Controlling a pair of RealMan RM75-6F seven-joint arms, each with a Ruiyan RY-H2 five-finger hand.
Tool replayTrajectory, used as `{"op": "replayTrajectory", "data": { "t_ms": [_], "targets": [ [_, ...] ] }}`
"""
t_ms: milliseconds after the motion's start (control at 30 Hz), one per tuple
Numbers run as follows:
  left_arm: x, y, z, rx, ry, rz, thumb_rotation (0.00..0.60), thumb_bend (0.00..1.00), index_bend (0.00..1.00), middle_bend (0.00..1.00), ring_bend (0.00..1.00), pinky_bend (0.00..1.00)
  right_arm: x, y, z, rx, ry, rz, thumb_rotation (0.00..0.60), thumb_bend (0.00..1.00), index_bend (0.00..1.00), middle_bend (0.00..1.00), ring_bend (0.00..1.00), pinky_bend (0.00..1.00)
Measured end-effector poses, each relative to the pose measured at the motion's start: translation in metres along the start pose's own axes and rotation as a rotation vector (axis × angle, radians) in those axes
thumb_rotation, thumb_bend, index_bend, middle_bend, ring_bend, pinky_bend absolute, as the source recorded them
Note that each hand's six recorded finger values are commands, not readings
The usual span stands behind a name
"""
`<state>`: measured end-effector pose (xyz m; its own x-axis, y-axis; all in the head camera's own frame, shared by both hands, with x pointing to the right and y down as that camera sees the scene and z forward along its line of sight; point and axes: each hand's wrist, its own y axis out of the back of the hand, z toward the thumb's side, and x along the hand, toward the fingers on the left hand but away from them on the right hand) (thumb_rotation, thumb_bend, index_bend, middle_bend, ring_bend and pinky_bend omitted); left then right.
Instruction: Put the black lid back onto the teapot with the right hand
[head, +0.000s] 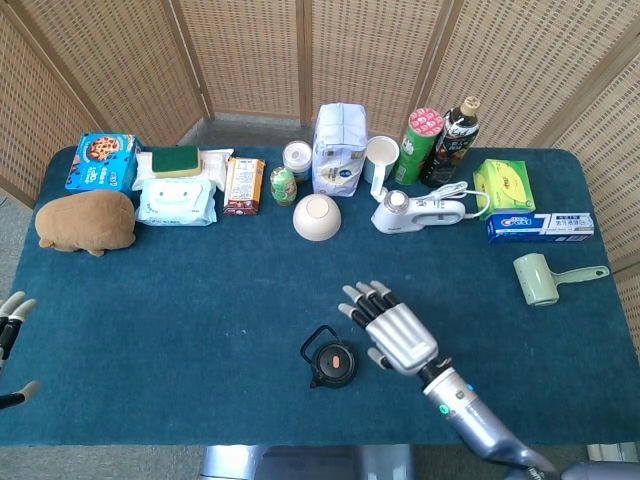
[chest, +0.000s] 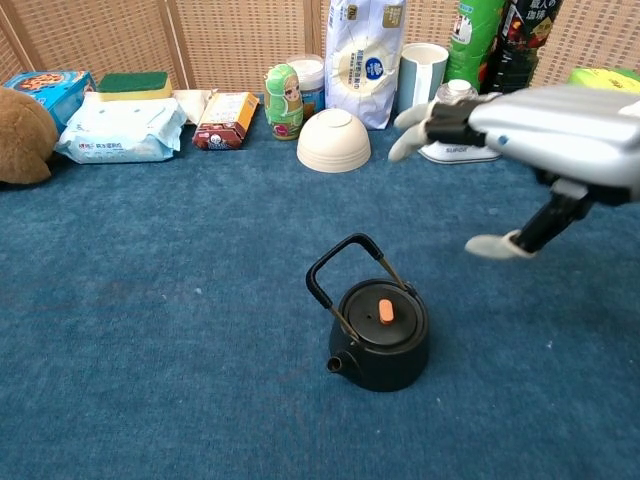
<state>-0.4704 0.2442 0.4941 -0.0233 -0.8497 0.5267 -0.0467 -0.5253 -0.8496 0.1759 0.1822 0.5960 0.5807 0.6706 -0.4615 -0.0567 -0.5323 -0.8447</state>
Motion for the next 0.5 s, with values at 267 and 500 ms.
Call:
{"op": "replayTrajectory", "data": {
  "t_ms": [267,500],
  "targets": [
    [-0.001,0.0,0.001,-0.001,-0.005,0.0,0.6,0.09,0.0,0.0,0.0,0.02,0.009,0.018,-0.051,0.053,-0.002,-0.088,0.6,0.21,0.19,0.08,0.03,0.07],
    [-0.002,0.0,0.002,-0.002,-0.008,0.001,0.6,0.09,0.0,0.0,0.0,0.02,0.021,0.03,-0.111,0.173,-0.062,-0.19,0.6,0.07,0.18,0.07,0.0,0.03]
  ]
}}
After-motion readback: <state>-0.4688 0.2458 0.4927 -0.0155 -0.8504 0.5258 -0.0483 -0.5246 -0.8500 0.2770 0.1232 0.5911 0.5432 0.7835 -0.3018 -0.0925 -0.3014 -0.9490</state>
